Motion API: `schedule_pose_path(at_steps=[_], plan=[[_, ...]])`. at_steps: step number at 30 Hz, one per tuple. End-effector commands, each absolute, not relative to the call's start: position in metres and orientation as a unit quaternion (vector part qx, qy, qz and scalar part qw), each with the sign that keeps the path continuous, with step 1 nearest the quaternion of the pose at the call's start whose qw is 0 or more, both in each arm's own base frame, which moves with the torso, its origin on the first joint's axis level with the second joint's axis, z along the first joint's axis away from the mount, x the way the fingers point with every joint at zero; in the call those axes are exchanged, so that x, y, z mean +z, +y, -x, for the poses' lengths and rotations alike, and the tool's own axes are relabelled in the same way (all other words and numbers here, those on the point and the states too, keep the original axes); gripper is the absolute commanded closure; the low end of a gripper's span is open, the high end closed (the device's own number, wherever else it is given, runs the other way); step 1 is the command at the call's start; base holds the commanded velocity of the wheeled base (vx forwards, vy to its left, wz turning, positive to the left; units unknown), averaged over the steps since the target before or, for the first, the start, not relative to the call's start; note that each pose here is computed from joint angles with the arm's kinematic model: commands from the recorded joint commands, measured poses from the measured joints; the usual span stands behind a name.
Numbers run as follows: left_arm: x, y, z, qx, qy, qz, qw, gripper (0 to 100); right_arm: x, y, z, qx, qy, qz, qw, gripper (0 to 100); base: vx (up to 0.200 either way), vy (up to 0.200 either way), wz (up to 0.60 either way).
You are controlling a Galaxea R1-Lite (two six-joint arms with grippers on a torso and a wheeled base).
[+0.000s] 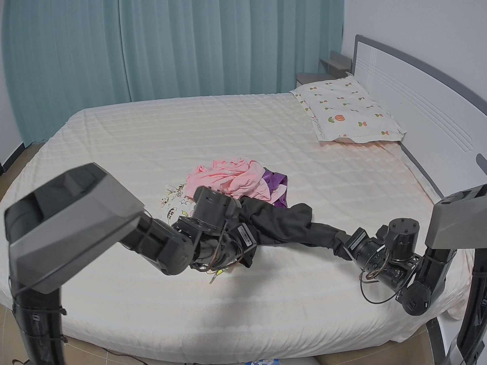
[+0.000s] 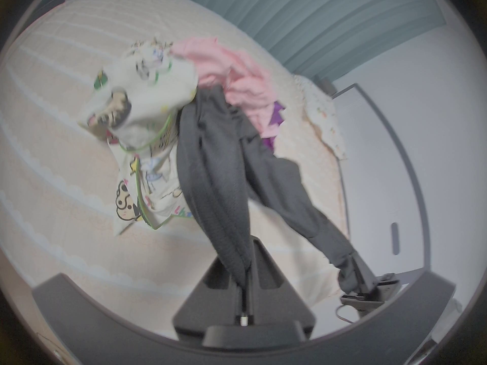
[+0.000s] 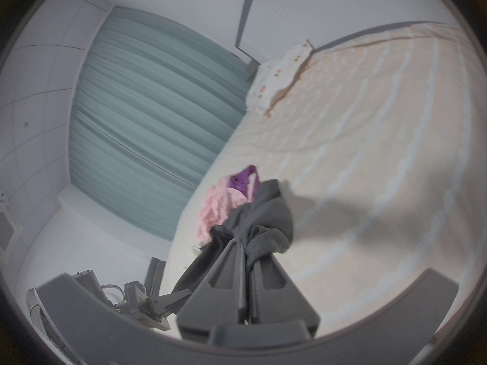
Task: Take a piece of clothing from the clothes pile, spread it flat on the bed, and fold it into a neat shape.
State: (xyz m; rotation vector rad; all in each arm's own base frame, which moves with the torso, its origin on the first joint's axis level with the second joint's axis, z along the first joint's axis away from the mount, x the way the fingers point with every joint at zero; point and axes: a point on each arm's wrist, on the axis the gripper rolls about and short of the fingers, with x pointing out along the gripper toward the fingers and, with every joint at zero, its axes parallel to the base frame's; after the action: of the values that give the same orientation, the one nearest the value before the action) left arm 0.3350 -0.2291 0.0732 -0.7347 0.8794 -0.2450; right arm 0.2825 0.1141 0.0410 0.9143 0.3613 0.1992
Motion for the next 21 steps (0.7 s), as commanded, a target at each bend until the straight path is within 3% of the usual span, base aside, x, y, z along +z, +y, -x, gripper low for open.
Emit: schedule_pose_path(at_steps=[1, 5, 10, 19, 21], plan=[[0.171, -0.191, -0.306, -0.147, 0.294, 0.402, 0.855, 100, 0.138, 0.116, -0.282, 0.204, 0.011, -0.433, 0.878, 100, 0.000, 0.000, 0.00], [0.212, -0.164, -0.297, -0.135, 0.221, 0.425, 0.867, 100, 0.189, 0.119, -0.276, 0.258, -0.064, -0.390, 0.882, 100, 0.000, 0.000, 0.00], [0.240, -0.134, -0.275, -0.130, 0.177, 0.440, 0.871, 100, 0.225, 0.122, -0.271, 0.276, -0.077, -0.381, 0.879, 100, 0.000, 0.000, 0.00], [0.178, -0.130, -0.258, -0.088, 0.274, 0.414, 0.863, 100, 0.149, 0.168, -0.278, 0.296, 0.061, -0.369, 0.879, 100, 0.000, 0.000, 0.00], [0.167, -0.133, -0.256, -0.089, 0.295, 0.413, 0.857, 100, 0.143, 0.177, -0.278, 0.303, 0.064, -0.372, 0.875, 100, 0.000, 0.000, 0.00]])
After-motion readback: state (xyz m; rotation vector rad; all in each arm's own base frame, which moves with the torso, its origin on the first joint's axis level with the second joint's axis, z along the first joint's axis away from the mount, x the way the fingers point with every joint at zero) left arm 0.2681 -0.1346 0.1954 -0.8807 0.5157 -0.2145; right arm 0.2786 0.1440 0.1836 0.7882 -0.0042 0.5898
